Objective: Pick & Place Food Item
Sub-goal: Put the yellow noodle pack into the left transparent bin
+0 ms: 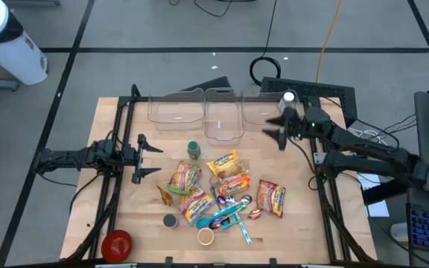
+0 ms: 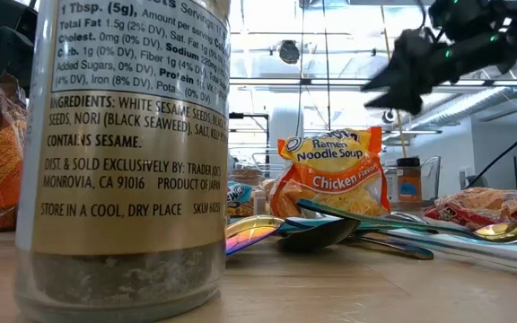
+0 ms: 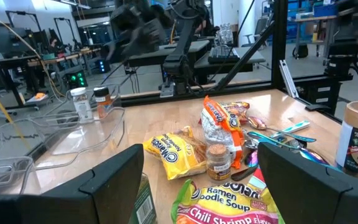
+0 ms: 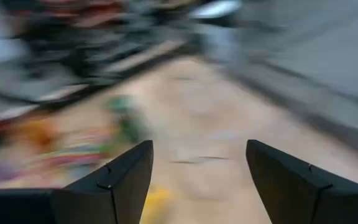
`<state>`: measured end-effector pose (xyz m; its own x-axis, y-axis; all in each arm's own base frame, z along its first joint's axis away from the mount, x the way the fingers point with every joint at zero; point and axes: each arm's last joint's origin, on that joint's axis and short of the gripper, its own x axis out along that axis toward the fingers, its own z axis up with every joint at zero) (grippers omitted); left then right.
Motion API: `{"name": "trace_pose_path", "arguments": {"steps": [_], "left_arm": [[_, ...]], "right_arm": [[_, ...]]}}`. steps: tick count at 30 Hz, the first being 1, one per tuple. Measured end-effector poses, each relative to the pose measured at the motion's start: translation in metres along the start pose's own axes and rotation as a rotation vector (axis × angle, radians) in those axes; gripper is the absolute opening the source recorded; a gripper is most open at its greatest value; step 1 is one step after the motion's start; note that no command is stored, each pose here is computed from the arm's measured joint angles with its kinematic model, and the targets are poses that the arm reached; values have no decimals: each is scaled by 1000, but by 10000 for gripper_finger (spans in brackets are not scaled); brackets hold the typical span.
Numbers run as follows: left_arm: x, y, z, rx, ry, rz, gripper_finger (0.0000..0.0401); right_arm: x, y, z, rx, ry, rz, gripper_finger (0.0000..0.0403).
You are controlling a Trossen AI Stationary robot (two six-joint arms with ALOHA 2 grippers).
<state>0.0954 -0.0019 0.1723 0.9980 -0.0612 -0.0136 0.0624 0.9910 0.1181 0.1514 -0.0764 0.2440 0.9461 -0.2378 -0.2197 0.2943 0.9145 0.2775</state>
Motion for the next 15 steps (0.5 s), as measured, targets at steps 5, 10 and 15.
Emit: {"name": "trace_pose_path", "arguments": {"steps": [5,10,15], "left_arm": [[0,0,0,0,0,0,324],[0,0,0,0,0,0,324],[0,0,0,0,0,0,324]], "right_arm": [[8,43,-12,-76,72,256,251],[15,73,-41,-200,195,243,251],[22,86,-77,-314,232,220,251]]}}
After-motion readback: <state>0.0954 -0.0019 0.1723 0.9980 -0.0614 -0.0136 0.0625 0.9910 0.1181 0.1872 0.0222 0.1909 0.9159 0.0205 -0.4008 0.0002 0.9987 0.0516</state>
